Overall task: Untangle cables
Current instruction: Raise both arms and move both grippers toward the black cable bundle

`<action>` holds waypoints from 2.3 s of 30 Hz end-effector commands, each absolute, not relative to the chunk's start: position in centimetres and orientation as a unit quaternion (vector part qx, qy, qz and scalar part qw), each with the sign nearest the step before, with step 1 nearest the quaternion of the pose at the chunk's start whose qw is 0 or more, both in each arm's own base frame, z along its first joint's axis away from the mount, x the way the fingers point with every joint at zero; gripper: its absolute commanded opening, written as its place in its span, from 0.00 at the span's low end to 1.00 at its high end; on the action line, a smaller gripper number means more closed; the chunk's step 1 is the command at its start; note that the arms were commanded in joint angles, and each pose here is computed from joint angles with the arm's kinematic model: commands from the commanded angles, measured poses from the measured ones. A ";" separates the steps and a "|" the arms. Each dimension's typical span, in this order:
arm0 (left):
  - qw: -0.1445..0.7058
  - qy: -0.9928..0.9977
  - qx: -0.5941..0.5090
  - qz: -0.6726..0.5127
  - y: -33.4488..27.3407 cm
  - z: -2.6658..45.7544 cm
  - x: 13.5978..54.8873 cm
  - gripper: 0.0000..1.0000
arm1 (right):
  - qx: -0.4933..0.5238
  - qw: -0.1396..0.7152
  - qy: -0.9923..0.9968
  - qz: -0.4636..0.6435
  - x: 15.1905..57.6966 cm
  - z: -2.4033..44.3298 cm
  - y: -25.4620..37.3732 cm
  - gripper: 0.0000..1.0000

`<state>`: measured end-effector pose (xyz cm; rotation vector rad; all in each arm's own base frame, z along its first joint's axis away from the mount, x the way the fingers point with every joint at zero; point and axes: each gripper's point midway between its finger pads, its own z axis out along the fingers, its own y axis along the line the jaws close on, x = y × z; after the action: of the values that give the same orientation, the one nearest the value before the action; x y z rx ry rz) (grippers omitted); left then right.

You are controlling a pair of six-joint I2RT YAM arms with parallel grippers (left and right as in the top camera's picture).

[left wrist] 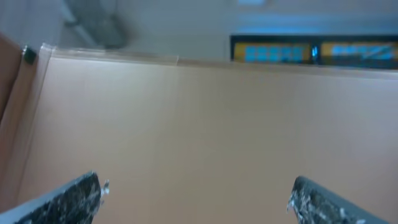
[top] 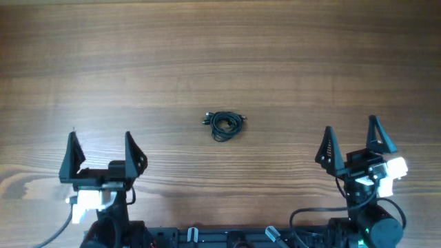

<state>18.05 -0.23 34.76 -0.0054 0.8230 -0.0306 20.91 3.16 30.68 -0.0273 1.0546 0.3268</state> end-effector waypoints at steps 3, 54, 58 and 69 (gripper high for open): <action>0.937 0.346 0.038 -0.020 -1.5 40.6 14.5 1.00 | -0.064 0.894 0.427 0.121 17.1 37.9 3.8 1.00; 0.200 0.935 0.067 -0.285 -10.7 29.0 31.8 1.00 | 0.083 0.248 0.895 0.362 32.2 31.3 10.9 1.00; 0.128 0.945 0.077 -0.290 -12.5 26.1 29.8 1.00 | 0.094 0.218 0.904 0.356 32.1 30.0 11.0 0.84; 0.062 0.949 0.098 -0.293 -15.7 17.9 27.9 1.00 | 0.062 0.133 0.929 0.340 29.1 25.5 14.4 0.58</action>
<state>28.78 -15.39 19.96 0.3347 2.8141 -0.8507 30.26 13.33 27.17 0.2083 2.6238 0.9874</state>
